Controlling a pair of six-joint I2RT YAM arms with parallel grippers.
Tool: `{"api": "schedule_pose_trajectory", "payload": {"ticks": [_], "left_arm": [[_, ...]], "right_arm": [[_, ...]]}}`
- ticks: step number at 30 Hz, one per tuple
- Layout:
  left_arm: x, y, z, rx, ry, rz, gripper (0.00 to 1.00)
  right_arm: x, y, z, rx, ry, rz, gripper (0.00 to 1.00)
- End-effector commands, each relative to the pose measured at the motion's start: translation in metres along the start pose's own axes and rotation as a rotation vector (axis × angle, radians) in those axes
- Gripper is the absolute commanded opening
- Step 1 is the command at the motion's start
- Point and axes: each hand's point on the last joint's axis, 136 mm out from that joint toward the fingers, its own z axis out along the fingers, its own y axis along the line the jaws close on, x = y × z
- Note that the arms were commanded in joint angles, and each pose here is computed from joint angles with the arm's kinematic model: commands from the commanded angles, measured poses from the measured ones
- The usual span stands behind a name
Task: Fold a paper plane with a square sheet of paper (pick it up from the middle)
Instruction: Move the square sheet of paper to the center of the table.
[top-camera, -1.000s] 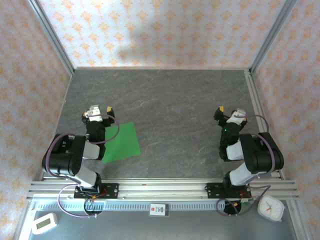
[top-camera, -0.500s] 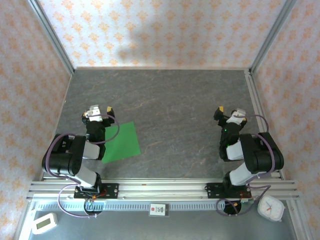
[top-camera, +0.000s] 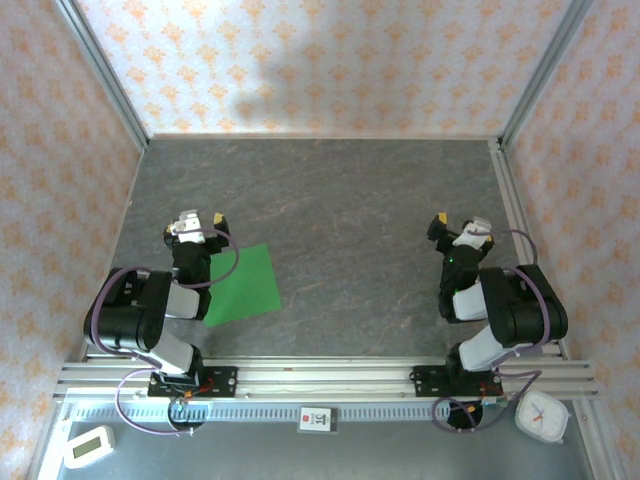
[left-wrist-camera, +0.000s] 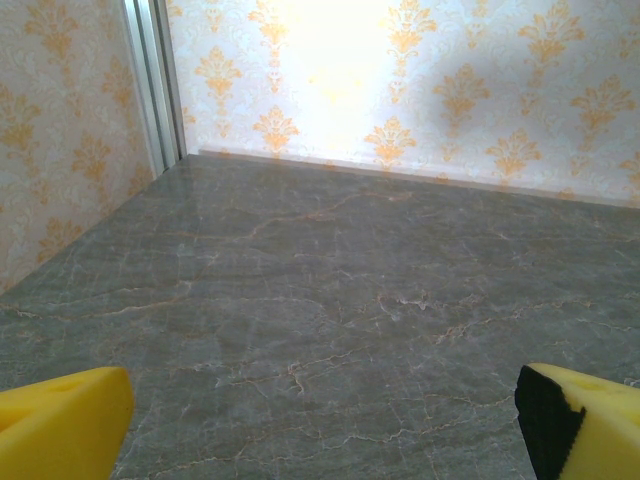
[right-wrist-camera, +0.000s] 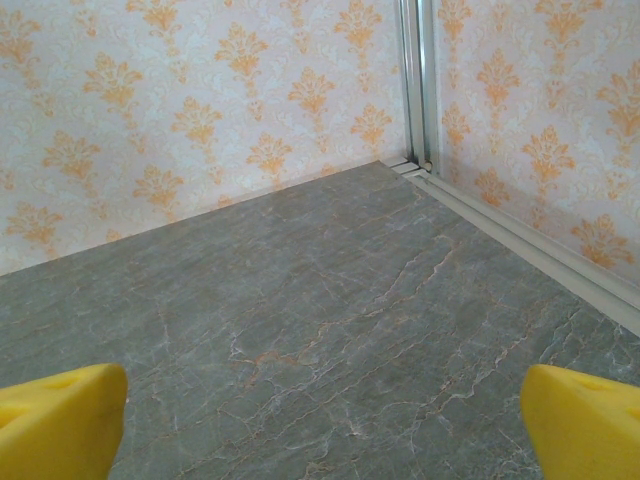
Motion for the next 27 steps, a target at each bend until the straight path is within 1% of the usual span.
{"api": "schedule_pose_trajectory", "payload": {"ticks": [1, 7, 9, 12, 15, 16, 18, 19, 20, 21, 22, 24, 25, 27], "left_arm": [[-0.007, -0.004, 0.001, 0.021, -0.026, -0.024, 1.00], [-0.008, -0.003, 0.000, 0.021, -0.030, -0.021, 1.00], [-0.010, 0.001, 0.000, -0.006, -0.038, -0.031, 1.00], [-0.021, 0.011, -0.002, -0.066, -0.047, -0.054, 1.00], [-0.033, 0.017, -0.004, -0.109, -0.025, -0.073, 1.00], [-0.036, 0.016, -0.003, -0.115, -0.005, -0.084, 0.99], [-0.047, 0.016, -0.002, -0.129, 0.027, -0.157, 1.00], [-0.051, 0.014, -0.002, -0.126, 0.059, -0.199, 1.00], [-0.058, 0.011, -0.001, -0.131, 0.088, -0.249, 1.00], [-0.063, 0.009, -0.001, -0.132, 0.116, -0.298, 1.00], [-0.063, 0.003, -0.001, -0.121, 0.177, -0.334, 0.99], [-0.062, -0.012, -0.003, -0.092, 0.288, -0.392, 0.99], [-0.055, -0.019, -0.008, -0.096, 0.367, -0.402, 0.99], [-0.041, -0.037, -0.019, -0.080, 0.473, -0.383, 0.99]], "right_arm": [[-0.003, 0.004, 0.002, -0.012, -0.008, -0.008, 1.00], [-0.003, 0.004, 0.002, -0.011, -0.009, -0.007, 1.00], [-0.004, 0.003, 0.001, -0.013, -0.014, -0.002, 1.00], [-0.018, -0.002, -0.007, 0.009, -0.051, 0.019, 1.00], [-0.036, -0.003, -0.012, 0.022, -0.073, 0.030, 1.00], [-0.041, -0.007, -0.013, 0.050, -0.071, 0.047, 1.00], [-0.048, -0.014, -0.010, 0.111, -0.035, 0.114, 1.00], [-0.047, -0.014, -0.008, 0.128, 0.003, 0.148, 1.00], [-0.058, -0.007, -0.006, 0.109, 0.016, 0.208, 1.00], [-0.056, 0.002, -0.005, 0.075, 0.073, 0.230, 1.00], [-0.058, 0.009, -0.005, 0.043, 0.110, 0.262, 1.00], [-0.060, 0.012, -0.010, 0.026, 0.129, 0.396, 1.00], [-0.063, 0.018, -0.015, -0.023, 0.124, 0.450, 1.00], [-0.070, 0.044, -0.029, -0.200, 0.135, 0.505, 1.00]]}}
